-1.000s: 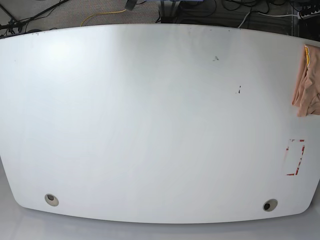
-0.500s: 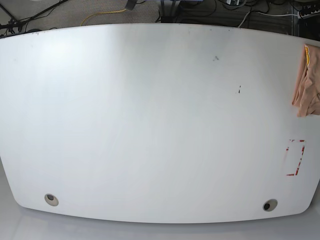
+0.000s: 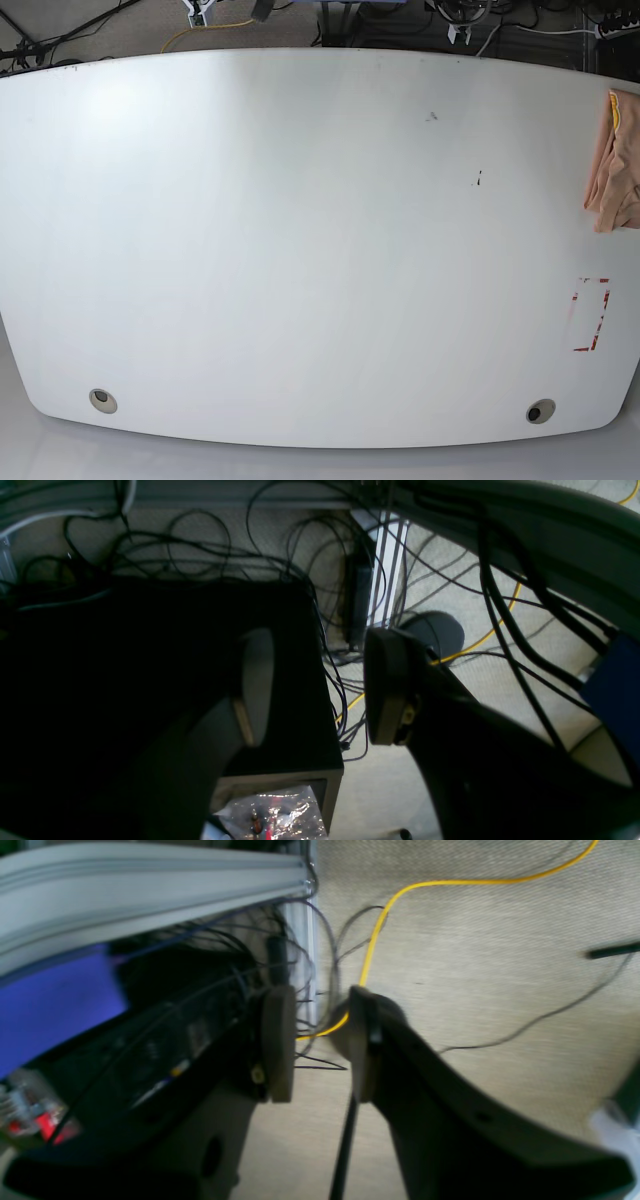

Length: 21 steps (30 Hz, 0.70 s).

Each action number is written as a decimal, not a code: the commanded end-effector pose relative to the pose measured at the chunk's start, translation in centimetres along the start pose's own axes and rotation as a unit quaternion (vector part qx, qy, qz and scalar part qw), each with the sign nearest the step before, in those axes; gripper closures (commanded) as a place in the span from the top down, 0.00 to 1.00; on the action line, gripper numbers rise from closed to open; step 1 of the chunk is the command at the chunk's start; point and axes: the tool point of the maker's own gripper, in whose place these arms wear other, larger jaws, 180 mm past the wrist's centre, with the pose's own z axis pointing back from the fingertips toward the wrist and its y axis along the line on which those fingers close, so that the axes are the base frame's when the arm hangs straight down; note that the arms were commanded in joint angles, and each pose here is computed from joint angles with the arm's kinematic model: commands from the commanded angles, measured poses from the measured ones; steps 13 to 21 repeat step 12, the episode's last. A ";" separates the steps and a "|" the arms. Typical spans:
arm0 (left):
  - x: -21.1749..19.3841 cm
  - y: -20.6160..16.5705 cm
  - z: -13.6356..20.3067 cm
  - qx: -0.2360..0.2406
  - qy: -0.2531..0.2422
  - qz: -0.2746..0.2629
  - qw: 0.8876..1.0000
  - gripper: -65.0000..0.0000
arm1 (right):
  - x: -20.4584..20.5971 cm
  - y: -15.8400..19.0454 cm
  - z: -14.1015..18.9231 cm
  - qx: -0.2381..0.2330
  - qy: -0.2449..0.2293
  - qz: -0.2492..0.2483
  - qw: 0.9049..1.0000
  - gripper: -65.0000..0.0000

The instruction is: Fold the T-shirt properly

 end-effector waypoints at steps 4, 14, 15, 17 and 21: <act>0.0 -0.6 -0.3 -0.006 0.010 0.002 1.000 0.41 | 0.1 -0.2 -0.6 -0.005 0.013 -0.004 1.000 0.26; 0.2 0.4 -0.3 0.022 0.010 -0.004 1.000 0.41 | 0.6 0.1 -0.9 -0.003 0.011 -0.003 1.000 0.26; 0.2 0.4 -0.3 0.022 0.010 -0.004 1.000 0.41 | 0.6 0.1 -0.9 -0.003 0.011 -0.003 1.000 0.26; 0.2 0.4 -0.3 0.022 0.010 -0.004 1.000 0.41 | 0.6 0.1 -0.9 -0.003 0.011 -0.003 1.000 0.26; 0.2 0.4 -0.3 0.022 0.010 -0.004 1.000 0.41 | 0.6 0.1 -0.9 -0.003 0.011 -0.003 1.000 0.26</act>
